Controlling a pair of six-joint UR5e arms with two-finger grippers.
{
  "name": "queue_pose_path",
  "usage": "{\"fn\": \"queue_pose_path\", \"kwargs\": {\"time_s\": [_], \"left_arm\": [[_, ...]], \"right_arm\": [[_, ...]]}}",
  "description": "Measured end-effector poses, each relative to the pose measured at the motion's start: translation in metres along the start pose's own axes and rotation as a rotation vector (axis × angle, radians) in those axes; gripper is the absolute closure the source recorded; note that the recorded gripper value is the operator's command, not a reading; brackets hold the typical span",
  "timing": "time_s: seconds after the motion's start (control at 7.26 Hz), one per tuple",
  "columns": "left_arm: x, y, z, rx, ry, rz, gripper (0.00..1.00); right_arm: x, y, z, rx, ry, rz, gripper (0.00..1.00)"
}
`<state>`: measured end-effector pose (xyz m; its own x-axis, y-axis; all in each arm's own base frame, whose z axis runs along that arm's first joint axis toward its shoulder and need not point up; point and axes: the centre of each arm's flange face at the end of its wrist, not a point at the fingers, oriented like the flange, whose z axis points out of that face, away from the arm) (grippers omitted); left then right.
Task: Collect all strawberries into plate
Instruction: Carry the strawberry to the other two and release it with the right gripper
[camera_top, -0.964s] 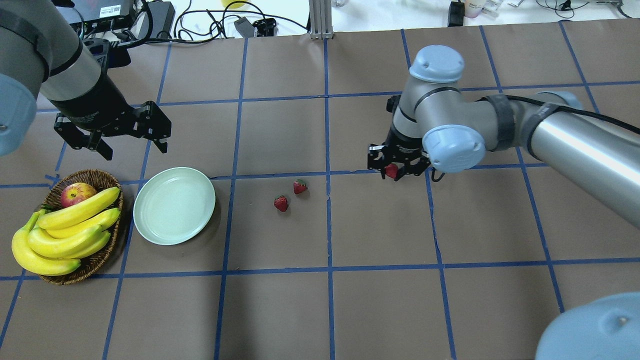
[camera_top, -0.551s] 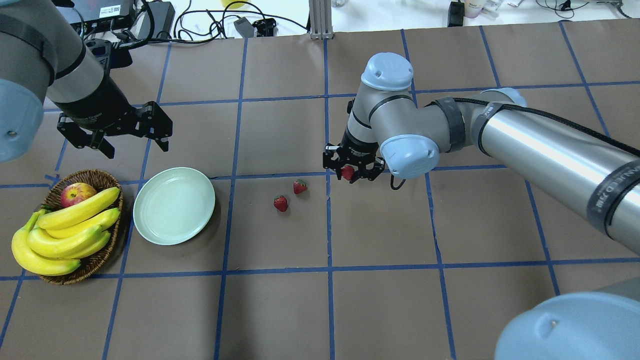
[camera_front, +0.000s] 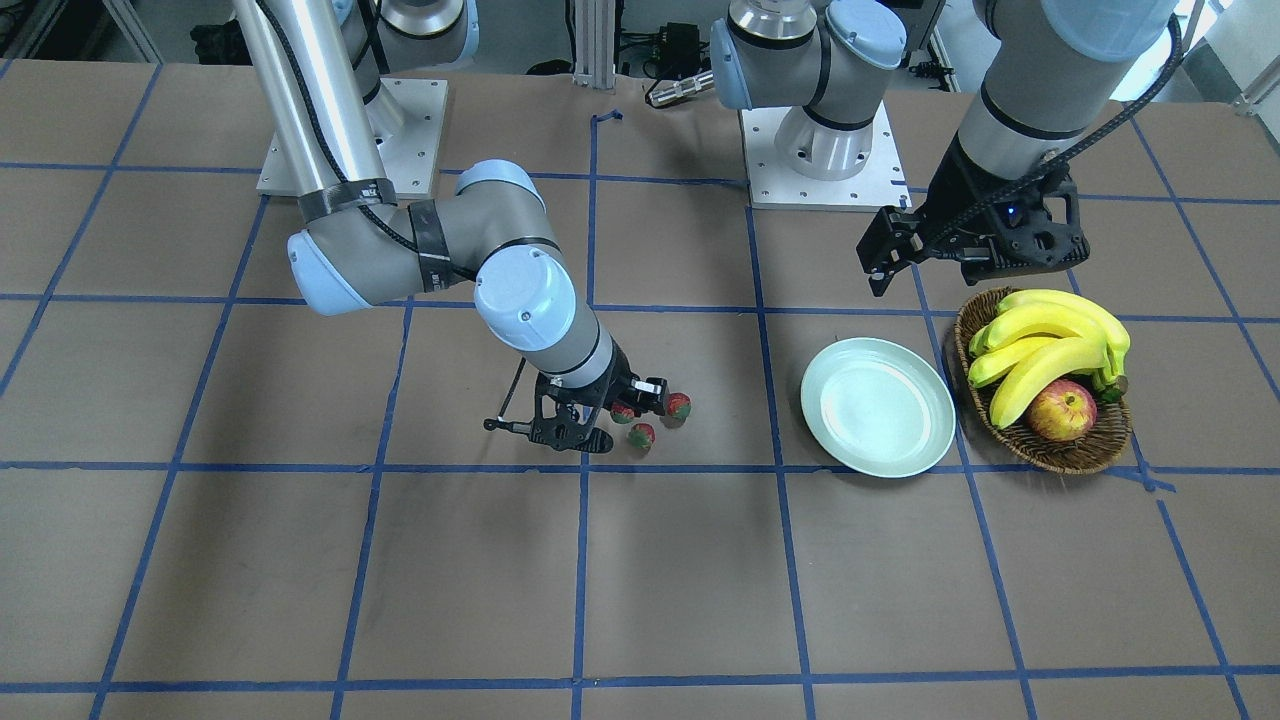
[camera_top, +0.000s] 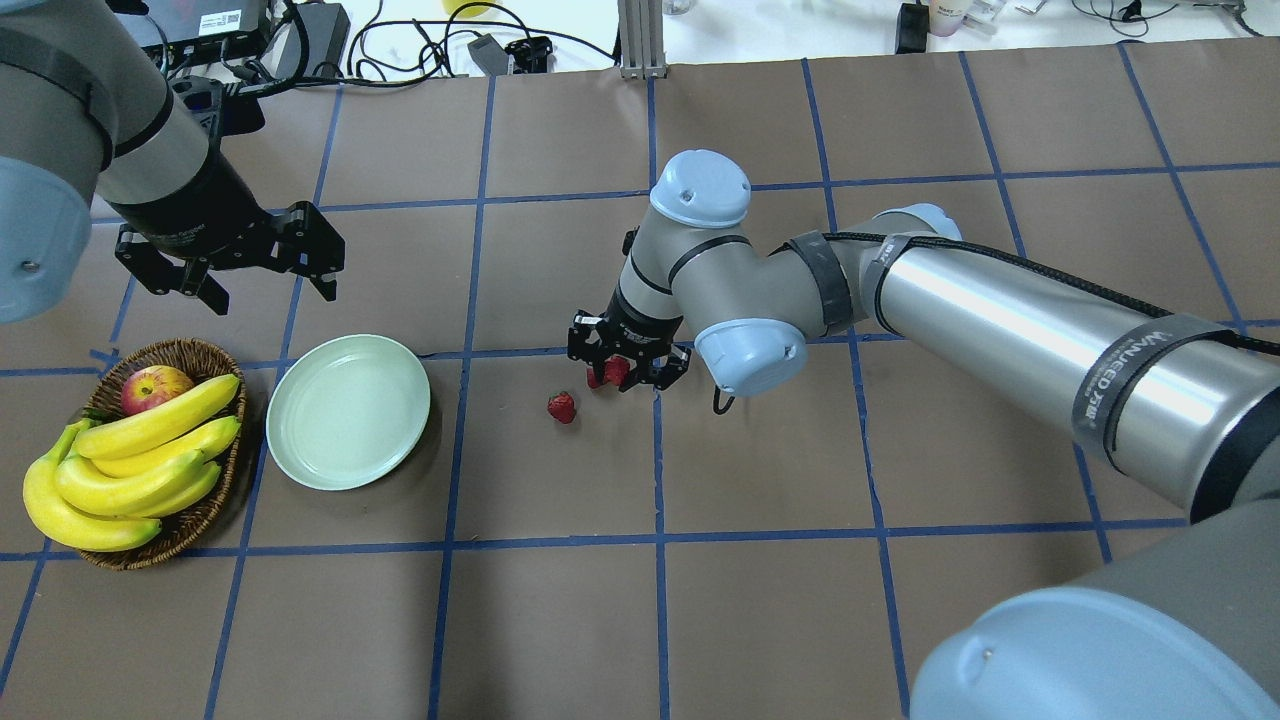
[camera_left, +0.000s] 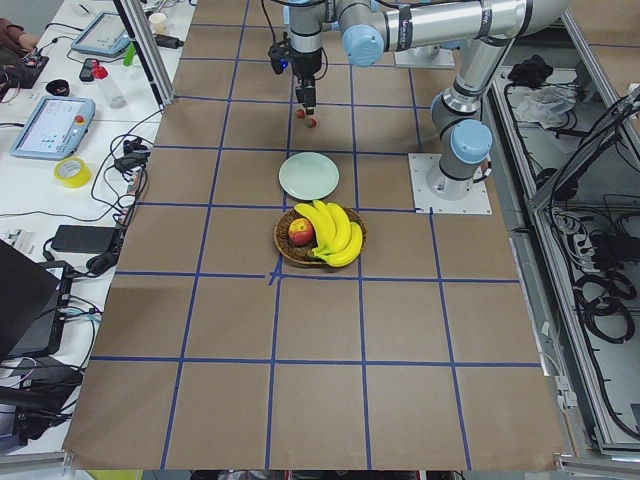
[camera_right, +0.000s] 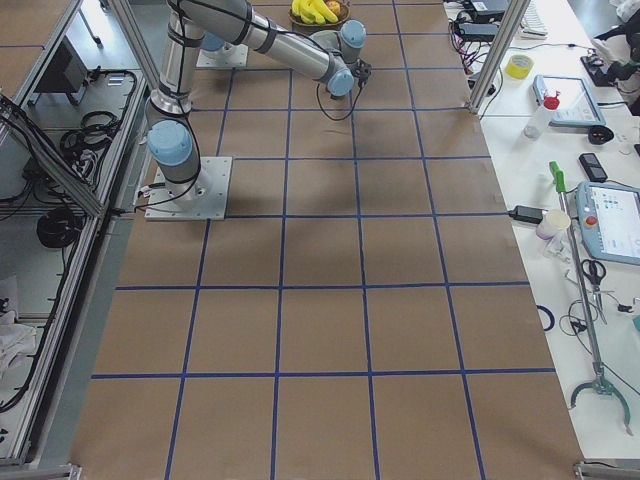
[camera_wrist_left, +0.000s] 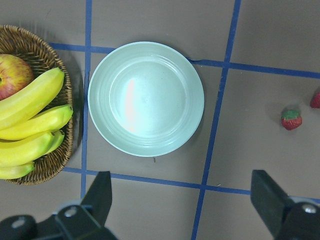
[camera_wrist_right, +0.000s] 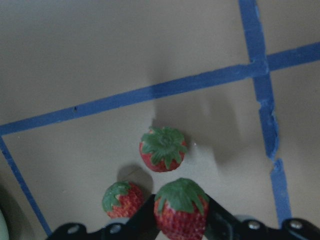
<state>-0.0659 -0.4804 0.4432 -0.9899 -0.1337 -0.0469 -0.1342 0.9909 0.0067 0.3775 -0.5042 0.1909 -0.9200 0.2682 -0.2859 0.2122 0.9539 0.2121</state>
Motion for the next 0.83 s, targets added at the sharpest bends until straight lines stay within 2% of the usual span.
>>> {"fn": "queue_pose_path", "kwargs": {"time_s": [0.14, 0.28, 0.41, 0.69, 0.83], "left_arm": [[0.0, 0.0, 0.0, 0.001, 0.0, 0.0, 0.0], [0.0, 0.001, 0.0, 0.0, 0.0, 0.0, 0.0], [0.0, 0.001, 0.0, 0.0, -0.001, 0.0, 0.0], [0.0, 0.0, 0.001, -0.001, -0.001, 0.0, 0.0], [0.0, 0.0, 0.001, -0.003, -0.001, 0.0, 0.0]], "right_arm": [[-0.003, 0.004, 0.005, -0.015, -0.007, -0.004, 0.44], [-0.005, 0.006, 0.009, -0.034, -0.022, -0.005, 0.3], [-0.006, 0.007, 0.011, -0.046, -0.032, -0.003, 0.0], [-0.007, 0.007, 0.009, -0.041, -0.033, -0.004, 0.0], [-0.01, 0.007, 0.001, -0.023, -0.031, -0.01, 0.0]]}}
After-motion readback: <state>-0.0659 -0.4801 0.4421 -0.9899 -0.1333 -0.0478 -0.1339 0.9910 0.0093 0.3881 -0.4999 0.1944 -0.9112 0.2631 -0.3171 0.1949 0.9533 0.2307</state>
